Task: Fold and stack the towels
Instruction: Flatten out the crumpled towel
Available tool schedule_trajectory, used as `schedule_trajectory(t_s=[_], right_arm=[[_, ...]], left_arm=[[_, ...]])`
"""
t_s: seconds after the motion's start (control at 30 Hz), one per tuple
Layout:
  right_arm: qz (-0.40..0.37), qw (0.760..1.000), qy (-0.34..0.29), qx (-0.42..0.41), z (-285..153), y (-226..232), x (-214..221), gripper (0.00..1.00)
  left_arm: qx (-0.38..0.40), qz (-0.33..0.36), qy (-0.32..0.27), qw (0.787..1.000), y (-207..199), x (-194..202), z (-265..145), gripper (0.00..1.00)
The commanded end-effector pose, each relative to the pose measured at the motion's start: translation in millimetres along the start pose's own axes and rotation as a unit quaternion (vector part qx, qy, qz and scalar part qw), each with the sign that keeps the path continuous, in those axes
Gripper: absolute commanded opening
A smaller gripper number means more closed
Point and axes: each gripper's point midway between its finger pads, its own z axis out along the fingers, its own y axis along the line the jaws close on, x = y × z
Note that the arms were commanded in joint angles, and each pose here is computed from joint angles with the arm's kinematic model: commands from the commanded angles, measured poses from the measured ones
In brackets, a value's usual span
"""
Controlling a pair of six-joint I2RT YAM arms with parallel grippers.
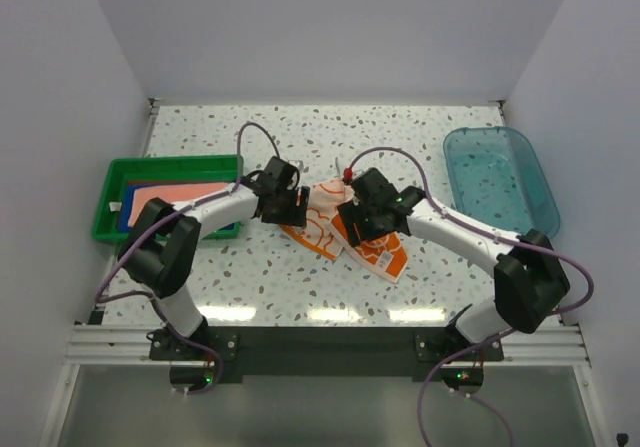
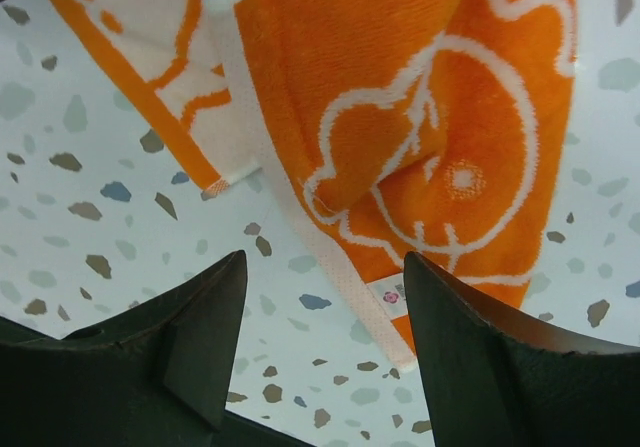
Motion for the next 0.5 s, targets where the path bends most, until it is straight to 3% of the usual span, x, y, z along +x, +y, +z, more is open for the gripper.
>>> schedule_trajectory(t_s=[0.0,0.33,0.47], right_arm=[[-0.065,0.997,0.028,-0.027,9.5,13.5,9.8,0.67],[-0.084,0.992,0.096,0.019,51.1,-5.3,49.8,0.64],[-0.083,0.989,0.117,0.023,65.3,-8.5,63.7,0.54]], left_arm=[[-0.011,-0.015,-0.031,0.999,-9.9,-18.2,8.6,0.73],[-0.104,-0.015,0.002,0.994,23.0,1.8,34.4,0.66],[-0.111,-0.013,0.001,0.994,24.6,-2.2,37.1,0.64]])
